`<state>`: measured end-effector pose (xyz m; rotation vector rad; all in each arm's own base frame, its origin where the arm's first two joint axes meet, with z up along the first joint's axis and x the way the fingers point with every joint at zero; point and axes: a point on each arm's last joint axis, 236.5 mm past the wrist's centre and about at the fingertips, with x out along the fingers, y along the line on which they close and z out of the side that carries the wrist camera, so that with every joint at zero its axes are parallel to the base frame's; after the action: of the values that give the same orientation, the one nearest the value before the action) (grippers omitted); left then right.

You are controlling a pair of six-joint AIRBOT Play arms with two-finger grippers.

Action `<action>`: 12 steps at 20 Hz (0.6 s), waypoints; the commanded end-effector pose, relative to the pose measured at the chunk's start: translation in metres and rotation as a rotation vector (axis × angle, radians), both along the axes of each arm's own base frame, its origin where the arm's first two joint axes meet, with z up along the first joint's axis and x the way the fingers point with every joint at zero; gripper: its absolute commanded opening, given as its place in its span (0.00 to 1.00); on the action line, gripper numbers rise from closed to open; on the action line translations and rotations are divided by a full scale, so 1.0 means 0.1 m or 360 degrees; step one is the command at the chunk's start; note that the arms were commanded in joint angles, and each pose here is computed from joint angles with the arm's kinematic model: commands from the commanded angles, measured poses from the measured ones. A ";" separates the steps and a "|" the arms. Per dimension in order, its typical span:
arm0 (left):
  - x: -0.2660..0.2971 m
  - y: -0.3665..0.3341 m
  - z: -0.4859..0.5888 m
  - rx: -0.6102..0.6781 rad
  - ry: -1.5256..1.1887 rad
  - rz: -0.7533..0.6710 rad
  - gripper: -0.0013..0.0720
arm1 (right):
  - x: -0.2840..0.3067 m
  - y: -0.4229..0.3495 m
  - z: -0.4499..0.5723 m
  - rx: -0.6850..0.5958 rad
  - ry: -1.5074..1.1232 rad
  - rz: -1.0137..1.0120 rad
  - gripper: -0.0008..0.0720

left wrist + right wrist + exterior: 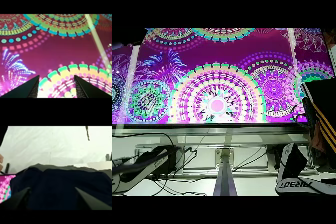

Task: Fold the clothes and pants, and hang the long-sleeved shirts on hangers.

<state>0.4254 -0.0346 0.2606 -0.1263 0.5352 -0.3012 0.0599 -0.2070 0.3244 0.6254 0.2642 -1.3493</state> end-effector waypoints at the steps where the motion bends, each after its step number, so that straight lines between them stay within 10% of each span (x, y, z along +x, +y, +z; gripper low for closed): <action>1: 0.00 0.00 0.01 0.0001 -0.0003 0.0001 0.66 | 0.67 0.13 -0.22 0.0110 0.0163 0.0588 0.50; 3: 0.00 0.00 0.01 0.0001 -0.0003 0.0001 0.66 | 1.29 0.41 -0.41 0.0269 0.0125 0.1079 0.04; 8: 0.00 0.00 0.01 0.0000 -0.0003 0.0001 0.66 | 2.10 0.90 -0.95 0.0517 0.0376 0.1727 0.04; 12: 0.00 0.00 0.01 0.0001 -0.0003 0.0001 0.66 | 2.59 1.09 -1.25 0.0270 0.0811 0.1923 0.04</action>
<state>0.4255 -0.0345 0.2606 -0.1260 0.5349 -0.3008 0.2832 -0.1170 0.2188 0.3632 0.9242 -0.3440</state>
